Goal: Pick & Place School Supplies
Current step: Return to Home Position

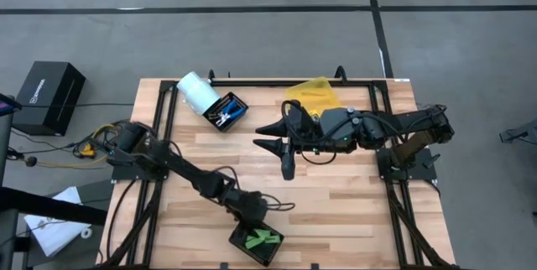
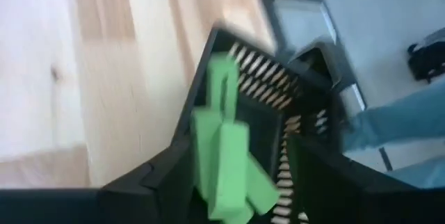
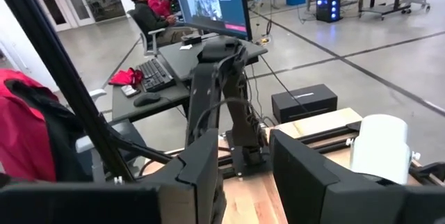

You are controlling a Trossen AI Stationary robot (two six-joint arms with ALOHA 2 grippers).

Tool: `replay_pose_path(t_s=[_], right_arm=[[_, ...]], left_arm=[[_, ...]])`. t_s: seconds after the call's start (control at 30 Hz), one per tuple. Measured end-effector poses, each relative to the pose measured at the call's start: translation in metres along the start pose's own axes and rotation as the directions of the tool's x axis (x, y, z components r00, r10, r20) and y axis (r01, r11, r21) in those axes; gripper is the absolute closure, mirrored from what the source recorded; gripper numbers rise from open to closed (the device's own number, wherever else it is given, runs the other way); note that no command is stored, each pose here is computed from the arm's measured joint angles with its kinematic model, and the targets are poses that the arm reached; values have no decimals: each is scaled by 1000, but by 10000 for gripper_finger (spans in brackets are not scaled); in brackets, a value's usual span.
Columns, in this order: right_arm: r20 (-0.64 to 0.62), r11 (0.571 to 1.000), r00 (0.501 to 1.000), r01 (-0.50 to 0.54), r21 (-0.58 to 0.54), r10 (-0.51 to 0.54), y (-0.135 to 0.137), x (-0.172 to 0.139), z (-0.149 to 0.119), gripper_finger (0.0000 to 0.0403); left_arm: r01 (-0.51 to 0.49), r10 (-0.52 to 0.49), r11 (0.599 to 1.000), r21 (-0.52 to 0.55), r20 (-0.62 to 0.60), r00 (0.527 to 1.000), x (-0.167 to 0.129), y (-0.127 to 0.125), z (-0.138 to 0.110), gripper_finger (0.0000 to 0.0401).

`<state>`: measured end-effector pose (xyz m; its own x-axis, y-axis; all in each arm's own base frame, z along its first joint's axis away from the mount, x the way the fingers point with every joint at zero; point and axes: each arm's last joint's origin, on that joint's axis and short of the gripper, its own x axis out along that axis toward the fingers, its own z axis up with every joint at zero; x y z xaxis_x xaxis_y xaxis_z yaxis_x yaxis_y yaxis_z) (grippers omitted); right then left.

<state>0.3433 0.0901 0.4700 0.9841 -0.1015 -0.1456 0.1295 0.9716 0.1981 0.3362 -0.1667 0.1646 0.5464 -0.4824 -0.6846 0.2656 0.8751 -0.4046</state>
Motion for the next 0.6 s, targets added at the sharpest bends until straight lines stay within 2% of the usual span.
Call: replay_pose_path(t_s=[0.13,0.2,0.3,0.43,0.5,0.6], right_arm=[[2,999,1000,3,-32,-3,0,0,0,281],[32,1000,999,-4,-16,4,0,-1,4,281],[75,1000,997,-19,5,19,-1,-10,13,281],[82,999,996,-40,-26,42,1,-30,21,281],[24,998,999,-37,-51,39,0,-38,18,281],[-72,998,997,-31,-50,27,-3,-56,14,281]], left_arm=[[12,-11,1000,-7,105,994,-30,1,21,169],[23,-20,1000,-14,187,982,-56,-1,34,167],[28,1,996,-81,338,941,-103,-4,52,166],[12,56,992,-124,531,846,-168,-10,65,165],[20,72,990,-139,623,779,-203,-16,66,165],[87,70,981,-173,736,673,-254,-26,60,165]])
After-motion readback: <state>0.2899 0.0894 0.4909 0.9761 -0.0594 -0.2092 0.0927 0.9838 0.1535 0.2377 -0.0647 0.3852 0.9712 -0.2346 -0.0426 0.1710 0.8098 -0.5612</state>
